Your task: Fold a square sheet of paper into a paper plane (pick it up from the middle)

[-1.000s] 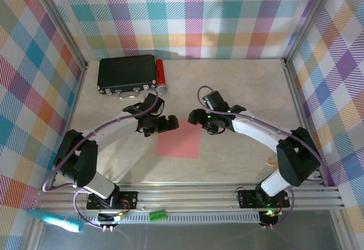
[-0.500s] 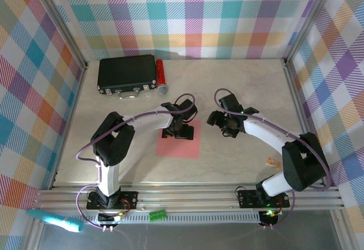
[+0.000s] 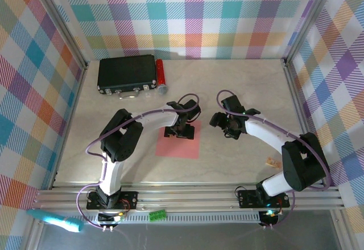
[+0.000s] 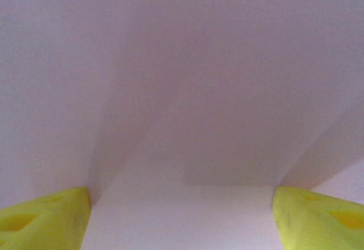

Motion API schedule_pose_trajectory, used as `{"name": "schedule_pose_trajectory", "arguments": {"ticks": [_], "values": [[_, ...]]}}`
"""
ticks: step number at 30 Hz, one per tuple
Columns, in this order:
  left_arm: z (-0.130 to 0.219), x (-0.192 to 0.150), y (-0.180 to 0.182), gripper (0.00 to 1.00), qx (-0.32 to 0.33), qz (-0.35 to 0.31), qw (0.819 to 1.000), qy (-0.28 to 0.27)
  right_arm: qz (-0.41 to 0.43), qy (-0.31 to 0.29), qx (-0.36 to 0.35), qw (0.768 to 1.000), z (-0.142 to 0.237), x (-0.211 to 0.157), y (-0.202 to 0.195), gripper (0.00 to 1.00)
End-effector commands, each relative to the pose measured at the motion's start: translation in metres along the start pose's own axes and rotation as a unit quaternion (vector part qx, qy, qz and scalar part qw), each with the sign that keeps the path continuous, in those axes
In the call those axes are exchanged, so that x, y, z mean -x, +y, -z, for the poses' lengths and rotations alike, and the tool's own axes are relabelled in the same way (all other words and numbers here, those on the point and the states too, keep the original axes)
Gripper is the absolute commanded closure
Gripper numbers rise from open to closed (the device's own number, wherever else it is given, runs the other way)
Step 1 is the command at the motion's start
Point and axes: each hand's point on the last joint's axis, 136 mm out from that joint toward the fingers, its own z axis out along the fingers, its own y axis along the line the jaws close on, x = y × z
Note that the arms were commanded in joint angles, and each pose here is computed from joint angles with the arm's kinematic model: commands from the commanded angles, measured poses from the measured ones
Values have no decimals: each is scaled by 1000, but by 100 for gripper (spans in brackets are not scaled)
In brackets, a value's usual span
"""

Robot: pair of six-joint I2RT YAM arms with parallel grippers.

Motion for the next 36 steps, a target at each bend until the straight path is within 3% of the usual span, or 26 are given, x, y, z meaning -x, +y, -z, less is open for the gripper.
{"name": "schedule_pose_trajectory", "arguments": {"ticks": [1,9,15,25,36], "values": [[-26,-29,20,20,51,-8,998,44,-10,7,-5,1000,-3,-4,-7,14],[-37,-41,25,28,53,-6,997,56,-13,5,-5,1000,-2,-1,-7,14],[-19,-28,20,30,38,-9,999,29,-17,3,-4,1000,-1,0,-7,14],[33,-13,9,16,-9,-4,1000,-14,-20,2,-3,1000,0,0,-7,14],[14,-46,17,14,-16,5,999,40,-23,11,-2,1000,-4,-4,-7,14]]}}
